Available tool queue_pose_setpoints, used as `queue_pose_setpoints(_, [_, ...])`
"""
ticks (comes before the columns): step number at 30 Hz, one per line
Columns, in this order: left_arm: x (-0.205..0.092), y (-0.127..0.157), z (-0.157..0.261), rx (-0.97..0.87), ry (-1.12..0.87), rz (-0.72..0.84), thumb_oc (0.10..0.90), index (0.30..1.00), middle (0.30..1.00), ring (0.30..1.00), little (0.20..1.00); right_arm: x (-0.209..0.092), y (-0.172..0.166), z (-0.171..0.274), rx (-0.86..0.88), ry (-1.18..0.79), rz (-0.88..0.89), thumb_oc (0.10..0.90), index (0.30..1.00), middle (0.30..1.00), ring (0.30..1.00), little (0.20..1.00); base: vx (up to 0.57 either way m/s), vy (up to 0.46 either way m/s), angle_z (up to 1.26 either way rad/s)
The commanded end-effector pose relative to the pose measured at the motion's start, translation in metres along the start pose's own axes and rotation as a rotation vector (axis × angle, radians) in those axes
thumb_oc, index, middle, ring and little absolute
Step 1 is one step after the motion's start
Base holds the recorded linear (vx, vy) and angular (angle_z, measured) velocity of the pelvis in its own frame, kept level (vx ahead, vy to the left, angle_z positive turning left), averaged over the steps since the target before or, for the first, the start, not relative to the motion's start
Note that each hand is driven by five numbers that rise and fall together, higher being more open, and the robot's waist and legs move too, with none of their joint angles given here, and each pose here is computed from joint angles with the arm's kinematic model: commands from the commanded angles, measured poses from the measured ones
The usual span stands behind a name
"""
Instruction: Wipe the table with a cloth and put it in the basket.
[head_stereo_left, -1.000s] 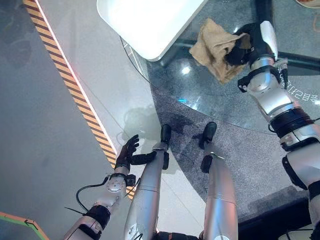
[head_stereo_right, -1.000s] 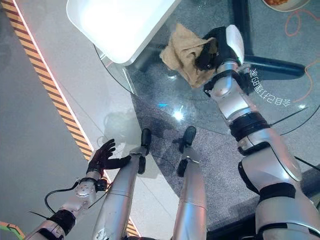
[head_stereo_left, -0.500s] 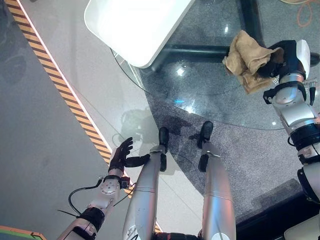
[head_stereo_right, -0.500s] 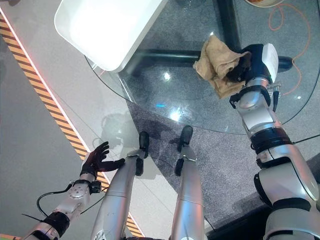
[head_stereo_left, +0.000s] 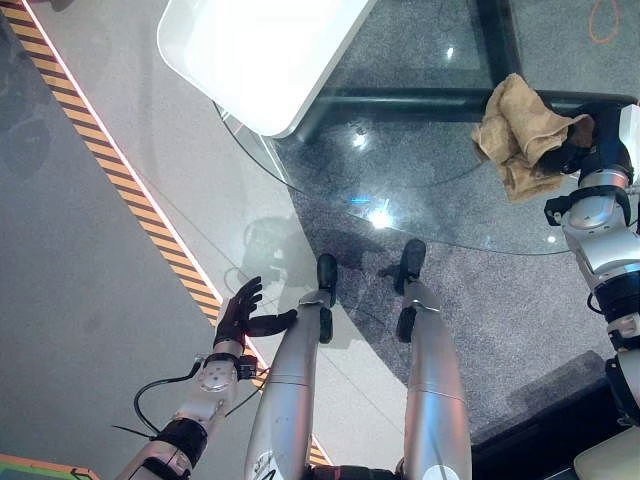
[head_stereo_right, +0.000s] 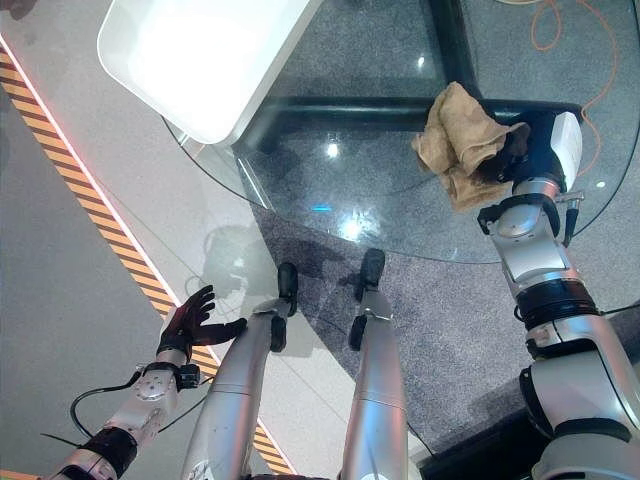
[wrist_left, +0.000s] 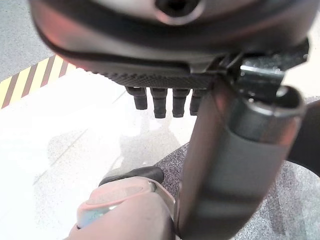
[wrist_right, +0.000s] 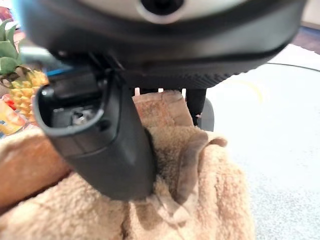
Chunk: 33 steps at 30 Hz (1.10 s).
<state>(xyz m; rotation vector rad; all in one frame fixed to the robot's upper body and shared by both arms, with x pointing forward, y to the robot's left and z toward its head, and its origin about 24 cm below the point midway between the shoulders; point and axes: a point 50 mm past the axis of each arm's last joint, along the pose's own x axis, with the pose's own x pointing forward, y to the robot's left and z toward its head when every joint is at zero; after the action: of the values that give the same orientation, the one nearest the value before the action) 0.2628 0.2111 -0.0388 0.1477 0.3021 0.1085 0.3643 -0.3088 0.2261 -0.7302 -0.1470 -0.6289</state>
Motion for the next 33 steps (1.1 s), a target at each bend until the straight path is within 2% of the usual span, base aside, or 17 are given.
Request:
queue_pose_setpoints(1, [-0.039,0.012,-0.052,0.014,0.166,0.031,0.8,0.9,0.9,0.9,0.9,0.009,-0.067,0.01,-0.118,-0.116,-0.193,0.8,0.9,0.9,0.9,0.9,0.0,0.0,0.0])
queue_pose_setpoints(12, [-0.04,0.014,-0.054,0.001,0.176,0.048,0.8,0.9,0.9,0.9,0.9,-0.012,-0.038,0.057,-0.078,-0.348,-0.036,0.8,0.9,0.9,0.9,0.9,0.0,0.003,0.0])
queue_pose_setpoints(21, [-0.041,0.019,-0.055,-0.015,0.18,0.078,0.8,0.9,0.9,0.9,0.9,-0.04,-0.013,0.057,-0.079,-0.423,0.116,0.8,0.9,0.9,0.9,0.9,0.0,0.0,0.0])
queue_pose_setpoints(29, [-0.04,0.018,-0.055,-0.017,0.181,0.083,0.8,0.9,0.9,0.9,0.9,-0.056,0.001,0.068,-0.077,-0.505,0.148,0.8,0.9,0.9,0.9,0.9,0.0,0.0,0.0])
queue_pose_setpoints(33, [-0.037,0.013,-0.053,-0.012,0.176,0.073,0.8,0.9,0.9,0.9,0.9,-0.056,0.01,0.072,-0.05,-0.483,0.136,0.8,0.9,0.9,0.9,0.9,0.0,0.0,0.0])
